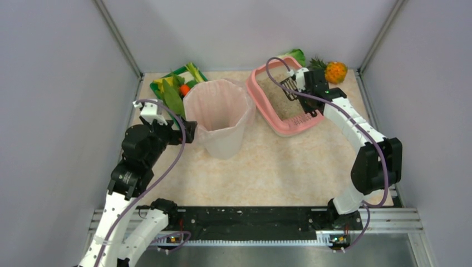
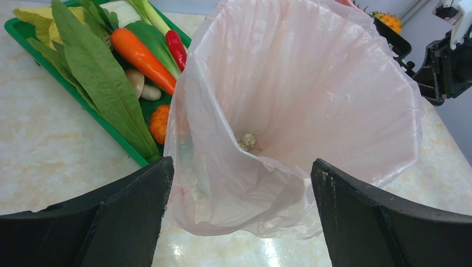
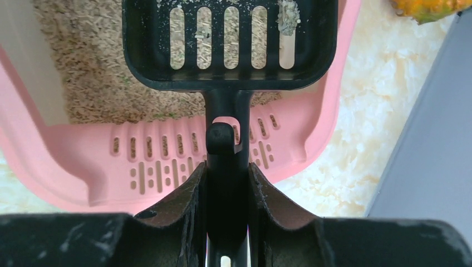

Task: Clean the litter box

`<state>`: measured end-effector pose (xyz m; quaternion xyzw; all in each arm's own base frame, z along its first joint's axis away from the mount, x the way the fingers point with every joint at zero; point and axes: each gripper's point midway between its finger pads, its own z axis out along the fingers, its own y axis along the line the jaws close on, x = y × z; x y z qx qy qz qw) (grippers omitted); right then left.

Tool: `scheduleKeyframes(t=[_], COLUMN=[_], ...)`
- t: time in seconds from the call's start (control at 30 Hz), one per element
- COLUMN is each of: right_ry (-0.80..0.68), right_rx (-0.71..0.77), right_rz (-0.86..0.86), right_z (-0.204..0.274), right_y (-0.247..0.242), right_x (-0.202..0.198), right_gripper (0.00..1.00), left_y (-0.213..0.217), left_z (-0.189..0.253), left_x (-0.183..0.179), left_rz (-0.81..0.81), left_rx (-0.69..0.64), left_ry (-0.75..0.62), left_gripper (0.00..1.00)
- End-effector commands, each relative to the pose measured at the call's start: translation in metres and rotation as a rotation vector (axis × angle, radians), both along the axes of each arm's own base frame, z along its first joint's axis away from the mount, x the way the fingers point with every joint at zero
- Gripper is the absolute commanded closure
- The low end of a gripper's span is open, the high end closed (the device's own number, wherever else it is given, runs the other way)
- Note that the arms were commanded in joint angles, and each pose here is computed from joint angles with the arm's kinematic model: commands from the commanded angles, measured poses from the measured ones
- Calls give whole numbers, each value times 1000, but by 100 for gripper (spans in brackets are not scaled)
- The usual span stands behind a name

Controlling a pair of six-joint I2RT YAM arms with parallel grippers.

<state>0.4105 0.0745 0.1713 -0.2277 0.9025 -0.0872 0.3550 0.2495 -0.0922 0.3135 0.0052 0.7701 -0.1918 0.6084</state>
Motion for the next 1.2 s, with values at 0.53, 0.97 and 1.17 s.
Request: scheduleKeyframes(t=[0.53, 0.97, 1.17], right_ry=[-34, -37, -39], right_rx=[184, 244, 273], right_rz=[48, 24, 80], right_z=[32, 37, 43], right_y=[30, 17, 19], right_x=[15, 7, 1], right_gripper=[100, 100, 100], left_y=[-4, -4, -2], left_z=[22, 26, 27], left_x=[-3, -6, -8], left_rz=[-28, -32, -26], left_rx=[-21, -35, -27], left_ry=[-93, -109, -108], left_gripper=[2, 2, 2])
